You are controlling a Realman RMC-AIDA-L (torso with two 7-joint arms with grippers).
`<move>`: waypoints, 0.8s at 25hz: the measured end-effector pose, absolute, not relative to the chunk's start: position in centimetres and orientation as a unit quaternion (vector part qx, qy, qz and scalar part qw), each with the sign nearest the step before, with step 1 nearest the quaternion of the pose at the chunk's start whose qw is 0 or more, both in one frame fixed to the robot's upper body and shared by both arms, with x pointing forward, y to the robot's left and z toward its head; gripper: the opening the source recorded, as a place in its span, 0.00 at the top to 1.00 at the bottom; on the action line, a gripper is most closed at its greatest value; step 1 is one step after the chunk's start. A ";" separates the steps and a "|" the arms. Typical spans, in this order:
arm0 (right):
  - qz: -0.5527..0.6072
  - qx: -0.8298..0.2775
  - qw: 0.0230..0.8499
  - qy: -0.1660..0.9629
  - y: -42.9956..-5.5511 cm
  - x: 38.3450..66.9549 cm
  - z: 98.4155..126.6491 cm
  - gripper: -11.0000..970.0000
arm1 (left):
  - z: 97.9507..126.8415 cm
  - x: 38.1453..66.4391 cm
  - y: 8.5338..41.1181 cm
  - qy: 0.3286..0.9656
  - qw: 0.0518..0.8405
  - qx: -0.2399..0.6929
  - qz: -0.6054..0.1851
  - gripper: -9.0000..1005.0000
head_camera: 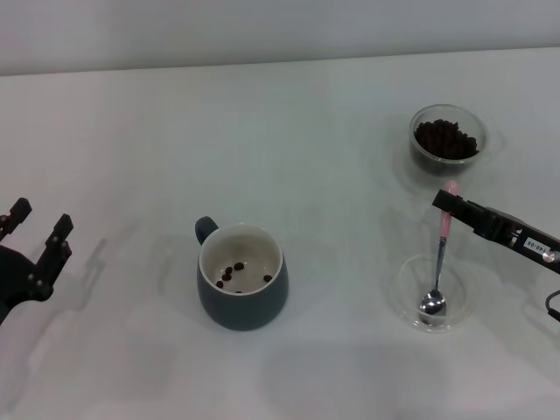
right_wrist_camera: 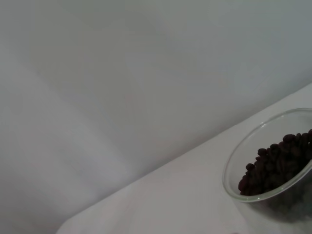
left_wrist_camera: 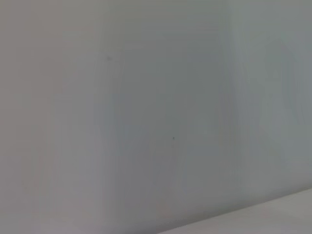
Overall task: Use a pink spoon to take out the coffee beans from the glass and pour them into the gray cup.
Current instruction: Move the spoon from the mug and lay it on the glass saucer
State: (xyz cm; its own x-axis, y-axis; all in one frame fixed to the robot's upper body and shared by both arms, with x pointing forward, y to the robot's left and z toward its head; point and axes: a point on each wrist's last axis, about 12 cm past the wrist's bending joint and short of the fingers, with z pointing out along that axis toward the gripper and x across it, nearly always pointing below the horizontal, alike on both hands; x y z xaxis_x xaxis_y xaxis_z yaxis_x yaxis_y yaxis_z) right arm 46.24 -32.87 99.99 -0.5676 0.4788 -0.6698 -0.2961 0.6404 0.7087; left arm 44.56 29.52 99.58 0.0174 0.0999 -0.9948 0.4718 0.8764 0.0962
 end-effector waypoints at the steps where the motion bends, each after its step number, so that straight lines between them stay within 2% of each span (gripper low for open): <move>1: 0.420 0.059 0.461 0.780 -32.9 46.2 100.0 0.83 | 99.6 44.6 29.5 0.687 0.682 0.208 -0.136 0.46; 20: 0.410 0.075 0.454 0.787 -33.2 46.4 99.7 0.81 | 99.6 44.8 29.4 0.687 0.683 0.209 -0.137 0.46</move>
